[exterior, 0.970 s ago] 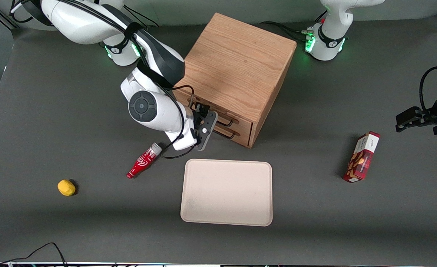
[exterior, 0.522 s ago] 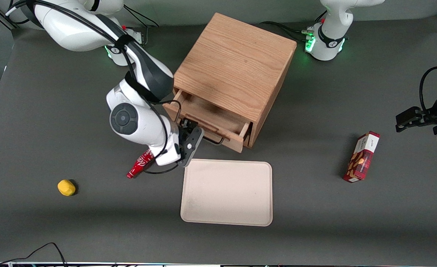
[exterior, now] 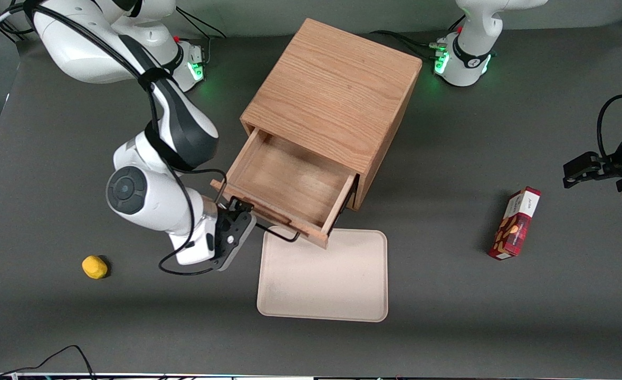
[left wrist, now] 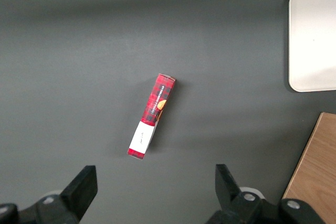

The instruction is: Open upper drawer

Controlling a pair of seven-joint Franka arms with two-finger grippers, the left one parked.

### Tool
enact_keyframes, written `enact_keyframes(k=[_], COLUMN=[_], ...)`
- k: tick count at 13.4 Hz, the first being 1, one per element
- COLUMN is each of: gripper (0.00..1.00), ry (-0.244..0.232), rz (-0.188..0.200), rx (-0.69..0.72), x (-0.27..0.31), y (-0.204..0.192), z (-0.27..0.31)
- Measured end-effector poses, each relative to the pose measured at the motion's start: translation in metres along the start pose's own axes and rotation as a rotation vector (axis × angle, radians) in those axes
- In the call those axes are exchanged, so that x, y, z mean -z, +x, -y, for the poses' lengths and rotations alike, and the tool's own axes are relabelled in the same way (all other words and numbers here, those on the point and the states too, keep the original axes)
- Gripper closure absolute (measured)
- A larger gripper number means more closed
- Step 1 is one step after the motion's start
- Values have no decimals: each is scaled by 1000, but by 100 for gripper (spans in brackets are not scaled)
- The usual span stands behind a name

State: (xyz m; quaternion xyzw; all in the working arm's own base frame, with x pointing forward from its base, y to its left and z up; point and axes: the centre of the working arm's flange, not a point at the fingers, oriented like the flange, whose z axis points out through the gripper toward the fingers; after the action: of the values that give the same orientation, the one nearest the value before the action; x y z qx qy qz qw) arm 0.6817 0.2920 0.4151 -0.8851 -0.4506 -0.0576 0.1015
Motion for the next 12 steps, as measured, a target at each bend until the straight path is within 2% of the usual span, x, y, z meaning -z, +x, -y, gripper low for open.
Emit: enact_keyframes(k=[3, 5, 7, 8, 10, 12], gripper=[0, 0, 0, 0, 0, 0], ry=[-13, -6, 12, 5, -56, -135], rz=[-17, -15, -23, -36, -38, -17], rx=[-9, -61, -180, -233, -325, -448], x=[11, 28, 73, 108, 182, 242], y=[3, 7, 9, 7, -12, -57], z=[-5, 4, 24, 37, 61, 46])
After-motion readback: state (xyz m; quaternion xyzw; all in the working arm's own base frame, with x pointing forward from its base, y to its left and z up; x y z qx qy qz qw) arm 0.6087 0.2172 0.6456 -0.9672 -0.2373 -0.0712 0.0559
